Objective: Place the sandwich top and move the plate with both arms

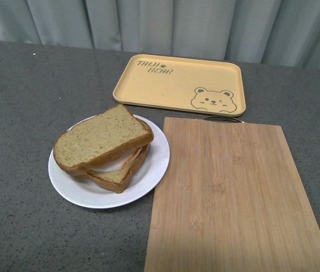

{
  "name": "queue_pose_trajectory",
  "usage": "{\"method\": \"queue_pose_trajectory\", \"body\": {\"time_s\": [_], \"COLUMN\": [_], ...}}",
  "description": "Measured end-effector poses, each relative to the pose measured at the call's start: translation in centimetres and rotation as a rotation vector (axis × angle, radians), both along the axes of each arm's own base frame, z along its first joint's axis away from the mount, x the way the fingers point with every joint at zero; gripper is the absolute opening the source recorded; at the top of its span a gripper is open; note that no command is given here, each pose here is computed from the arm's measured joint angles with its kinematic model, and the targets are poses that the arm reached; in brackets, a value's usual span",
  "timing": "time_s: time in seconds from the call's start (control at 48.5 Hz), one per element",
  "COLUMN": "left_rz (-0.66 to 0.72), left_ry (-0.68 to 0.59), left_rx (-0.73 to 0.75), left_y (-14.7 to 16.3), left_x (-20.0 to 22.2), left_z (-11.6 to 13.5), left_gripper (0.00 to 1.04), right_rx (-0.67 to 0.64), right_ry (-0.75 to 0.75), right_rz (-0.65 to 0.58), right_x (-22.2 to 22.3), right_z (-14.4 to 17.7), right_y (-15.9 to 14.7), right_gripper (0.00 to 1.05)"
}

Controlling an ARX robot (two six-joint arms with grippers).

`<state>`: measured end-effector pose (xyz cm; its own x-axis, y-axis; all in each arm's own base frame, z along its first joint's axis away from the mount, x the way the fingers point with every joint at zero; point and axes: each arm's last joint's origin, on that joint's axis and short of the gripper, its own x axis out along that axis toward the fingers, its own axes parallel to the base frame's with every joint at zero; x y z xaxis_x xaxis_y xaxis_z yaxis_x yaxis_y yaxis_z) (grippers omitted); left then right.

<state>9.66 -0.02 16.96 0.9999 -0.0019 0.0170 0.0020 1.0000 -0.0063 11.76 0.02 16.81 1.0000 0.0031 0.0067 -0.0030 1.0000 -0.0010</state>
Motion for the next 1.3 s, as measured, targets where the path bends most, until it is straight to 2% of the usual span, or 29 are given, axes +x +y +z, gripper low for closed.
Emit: {"method": "queue_pose_trajectory", "body": {"time_s": [0.454, 0.516, 0.64, 0.825, 1.031, 1.176, 1.238, 1.3], "left_rz": [0.0, 0.0, 0.0, 0.0, 0.0, 0.0, 0.001, 0.019], "left_ry": [0.0, 0.0, 0.0, 0.0, 0.0, 0.0, 0.002, 0.138], "left_rx": [0.0, 0.0, 0.0, 0.0, 0.0, 0.0, -0.002, -0.06], "left_y": [0.0, 0.0, 0.0, 0.0, 0.0, 0.0, 0.0, -0.1], "left_x": [0.0, 0.0, 0.0, 0.0, 0.0, 0.0, 0.0, 0.1], "left_z": [0.0, 0.0, 0.0, 0.0, 0.0, 0.0, 0.0, -0.3], "left_gripper": [0.98, 0.98, 0.98, 0.98, 0.98, 0.98, 0.98, 0.98], "right_rx": [0.0, 0.0, -0.001, -0.001, -0.001, -0.001, 0.0, 0.0], "right_ry": [0.0, 0.035, 0.004, 0.005, 0.005, 0.005, 0.005, 0.005], "right_rz": [0.0, 0.001, 0.0, 0.0, 0.0, 0.0, 0.0, 0.0], "right_x": [-1.0, -1.7, -2.0, -2.0, -2.0, -2.0, -2.0, -2.0], "right_z": [-0.1, -0.5, -0.3, -0.3, -0.3, -0.3, -0.3, -0.3], "right_y": [0.0, 0.0, 0.0, 0.0, 0.0, 0.0, 0.0, 0.0], "right_gripper": [0.01, 0.01, 0.01, 0.28, 0.73, 0.96, 0.96, 0.95]}}
